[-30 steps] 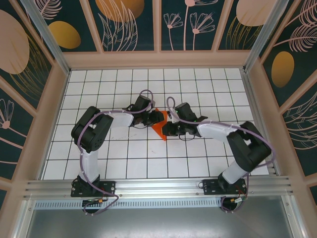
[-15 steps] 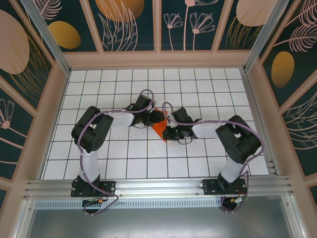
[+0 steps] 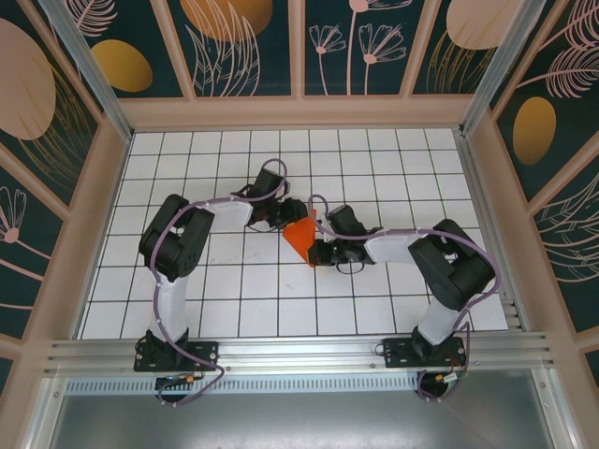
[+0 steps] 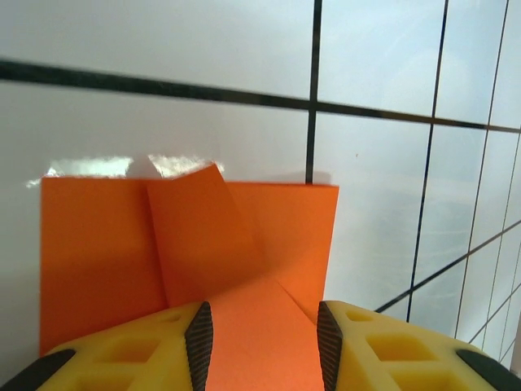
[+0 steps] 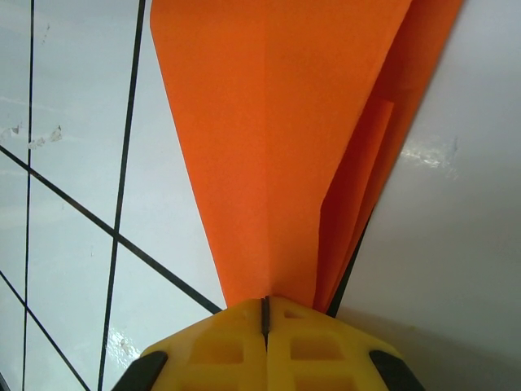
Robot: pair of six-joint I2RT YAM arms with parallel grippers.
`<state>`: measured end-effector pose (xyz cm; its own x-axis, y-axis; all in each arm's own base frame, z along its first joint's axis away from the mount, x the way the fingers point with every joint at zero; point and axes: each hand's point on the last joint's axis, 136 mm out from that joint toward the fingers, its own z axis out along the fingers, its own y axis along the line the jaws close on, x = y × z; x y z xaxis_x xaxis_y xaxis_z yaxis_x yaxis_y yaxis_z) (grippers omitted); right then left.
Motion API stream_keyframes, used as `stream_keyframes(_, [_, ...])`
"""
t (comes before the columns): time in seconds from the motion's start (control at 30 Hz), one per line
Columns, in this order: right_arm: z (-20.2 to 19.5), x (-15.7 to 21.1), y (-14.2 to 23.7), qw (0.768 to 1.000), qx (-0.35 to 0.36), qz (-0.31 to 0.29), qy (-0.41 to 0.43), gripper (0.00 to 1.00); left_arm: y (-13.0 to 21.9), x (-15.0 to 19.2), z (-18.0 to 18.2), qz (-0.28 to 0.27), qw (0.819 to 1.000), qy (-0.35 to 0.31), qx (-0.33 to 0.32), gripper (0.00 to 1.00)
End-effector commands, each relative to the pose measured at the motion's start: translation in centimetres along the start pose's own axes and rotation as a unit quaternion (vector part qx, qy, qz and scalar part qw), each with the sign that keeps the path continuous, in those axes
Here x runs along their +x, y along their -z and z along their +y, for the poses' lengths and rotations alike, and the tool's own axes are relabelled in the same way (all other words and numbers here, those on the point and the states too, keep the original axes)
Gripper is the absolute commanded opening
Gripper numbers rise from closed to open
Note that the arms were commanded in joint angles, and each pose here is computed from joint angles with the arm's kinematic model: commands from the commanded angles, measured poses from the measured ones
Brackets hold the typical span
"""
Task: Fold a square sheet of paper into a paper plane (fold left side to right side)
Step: Fourth fold the wing at the center of the table.
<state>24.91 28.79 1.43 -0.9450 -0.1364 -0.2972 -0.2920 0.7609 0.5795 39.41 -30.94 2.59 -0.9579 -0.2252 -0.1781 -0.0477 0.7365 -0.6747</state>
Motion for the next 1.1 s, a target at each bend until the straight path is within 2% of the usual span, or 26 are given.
stream_keyframes(0.0, [-5.7,8.3,-0.5,0.985,0.103,0.125,-0.054,0.02,-0.2,-3.7,3.0,-0.048,0.998,-0.005,-0.044,0.42])
stream_keyframes(0.3, [-5.9,8.6,-0.6,0.985,0.103,0.127,-0.055,0.00,-0.5,-6.0,4.4,-0.057,0.996,-0.004,-0.062,0.42])
stream_keyframes(0.7, [-5.5,8.2,-0.6,0.987,0.097,0.119,-0.053,0.00,1.0,-9.5,5.6,-0.079,0.995,-0.003,-0.065,0.43])
stream_keyframes(0.8, [-5.4,7.9,-0.7,0.987,0.094,0.115,-0.052,0.00,2.0,-10.4,4.3,-0.089,0.994,-0.017,-0.052,0.44])
stream_keyframes(0.93, [-5.3,6.9,-0.7,0.991,0.093,0.094,-0.037,0.00,5.4,-10.9,1.4,-0.121,0.991,-0.043,-0.029,0.45])
stream_keyframes(1.07, [-5.4,6.2,-1.0,0.992,0.095,0.086,-0.021,0.00,9.0,-8.6,-1.0,-0.132,0.990,-0.051,0.023,0.43])
